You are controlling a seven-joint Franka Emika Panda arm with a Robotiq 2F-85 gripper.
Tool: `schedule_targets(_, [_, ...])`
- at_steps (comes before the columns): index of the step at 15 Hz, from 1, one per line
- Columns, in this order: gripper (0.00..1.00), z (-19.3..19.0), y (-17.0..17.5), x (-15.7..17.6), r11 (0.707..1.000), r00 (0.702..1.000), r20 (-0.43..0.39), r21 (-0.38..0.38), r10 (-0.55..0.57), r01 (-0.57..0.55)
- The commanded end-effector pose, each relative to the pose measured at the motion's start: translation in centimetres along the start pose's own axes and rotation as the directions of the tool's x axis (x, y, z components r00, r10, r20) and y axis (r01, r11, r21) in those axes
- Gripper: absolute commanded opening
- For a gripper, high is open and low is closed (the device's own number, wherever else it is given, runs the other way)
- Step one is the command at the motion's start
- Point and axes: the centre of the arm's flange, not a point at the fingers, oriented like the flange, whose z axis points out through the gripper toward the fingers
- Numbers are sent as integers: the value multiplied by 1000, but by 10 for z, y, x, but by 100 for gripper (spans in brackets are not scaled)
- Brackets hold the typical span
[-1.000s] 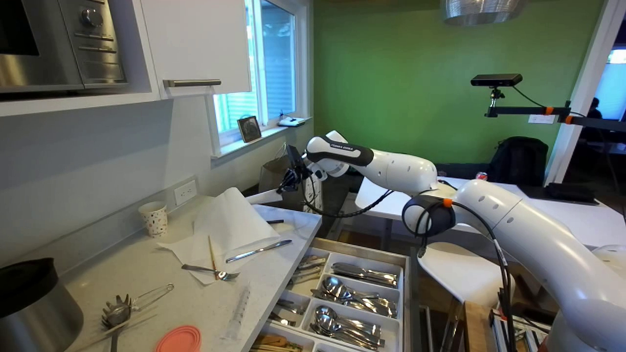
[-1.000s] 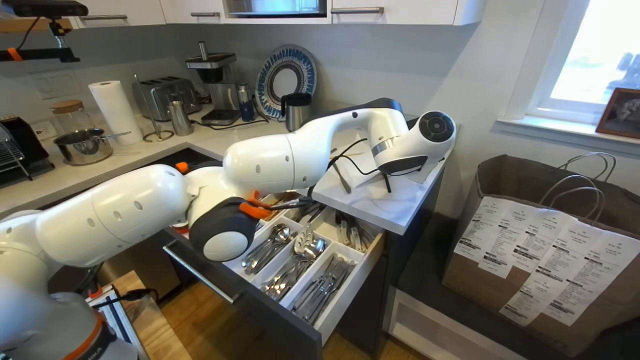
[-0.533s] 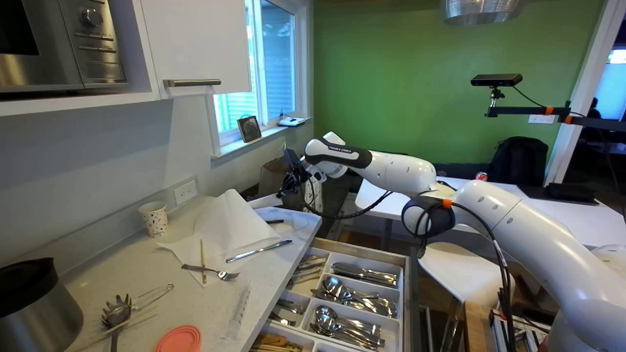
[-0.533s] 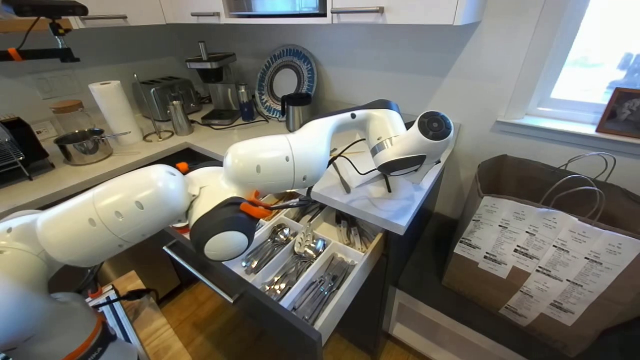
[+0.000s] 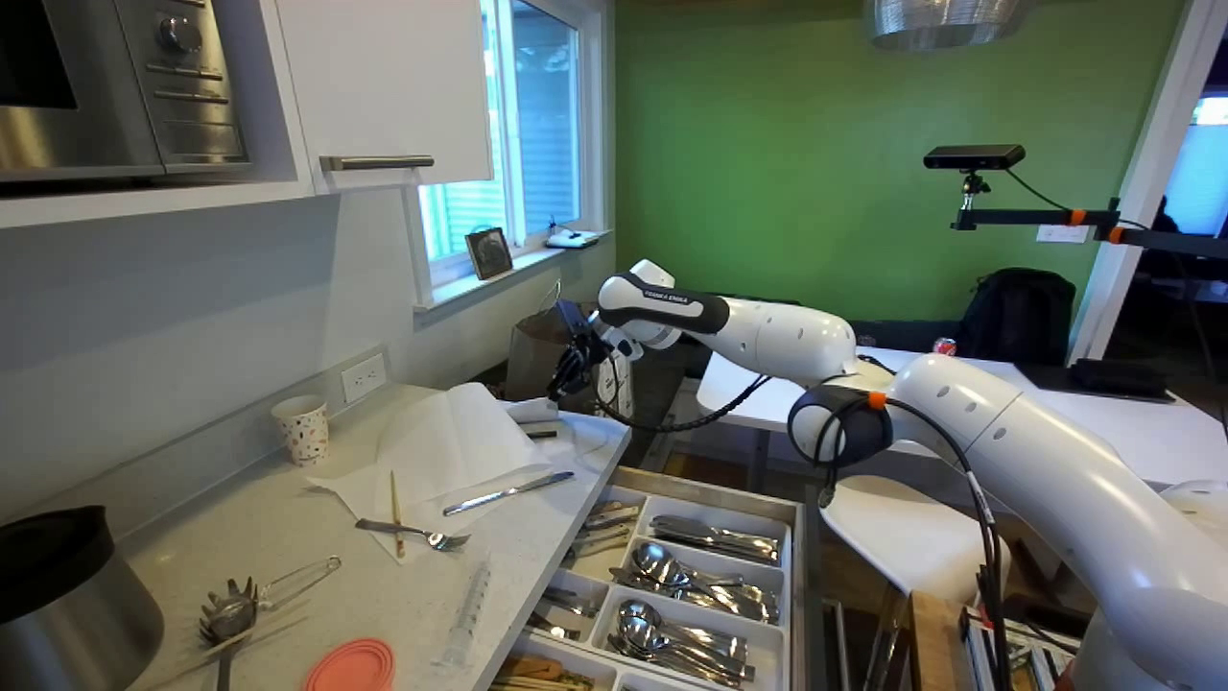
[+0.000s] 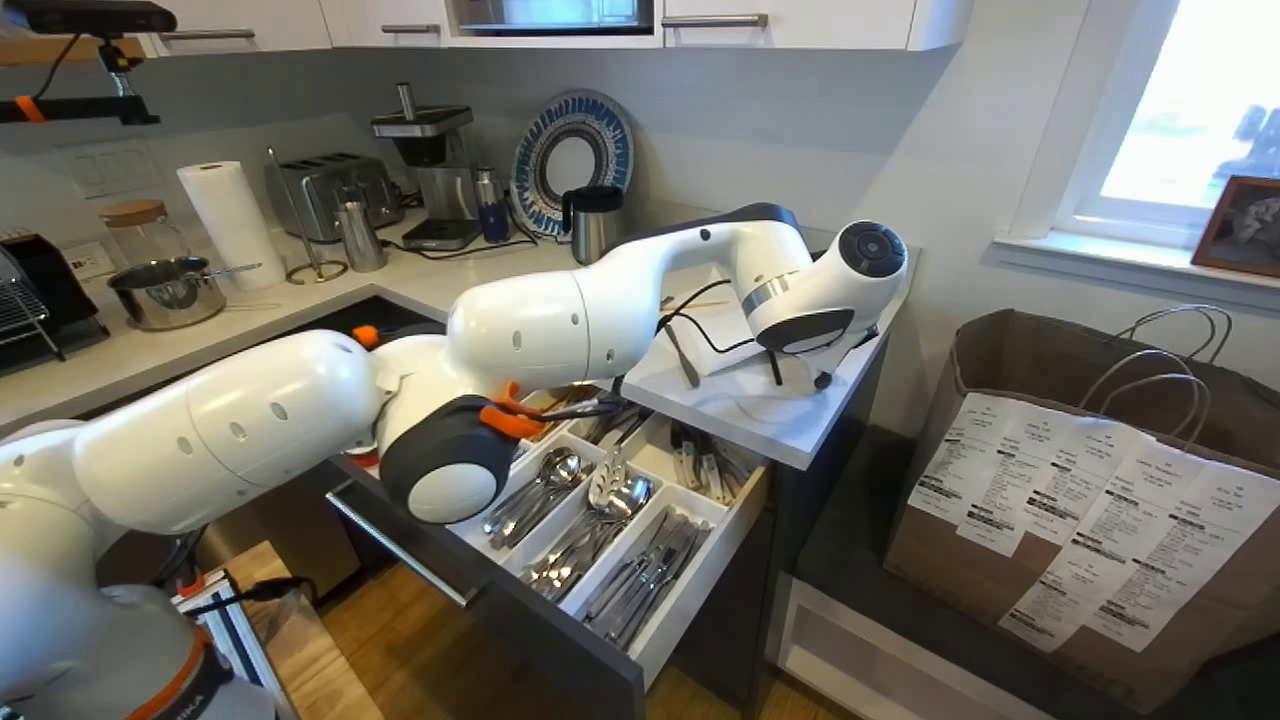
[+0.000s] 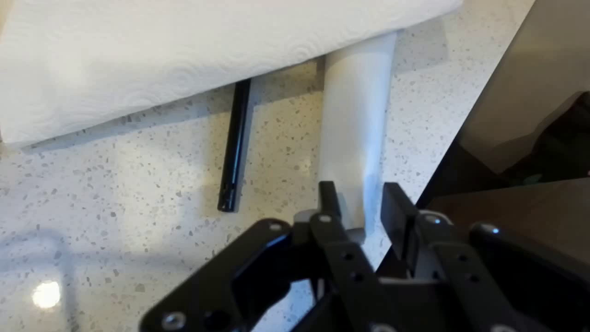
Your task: Pick up the empty kitchen paper roll and move it to the right side of the kitchen counter
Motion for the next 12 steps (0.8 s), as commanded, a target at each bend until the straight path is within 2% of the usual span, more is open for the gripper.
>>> schedule_targets(1, [64,-18,9,1,998,998,-10,-19,-63,63])
schedule_targets(4, [85,-37,19,-2,977,976,-48,-29,-213,212])
schedule_targets(5, [95,-45,23,-3,964,961,-80,-48,-264,261])
schedule_targets(6, [99,-51,26,-3,952,948,-104,-80,-302,295])
schedule_targets(9, [100,-74,37,0,904,888,-177,-125,-425,408])
schedule_targets(12, [100,-92,47,1,828,806,-199,-195,-558,525])
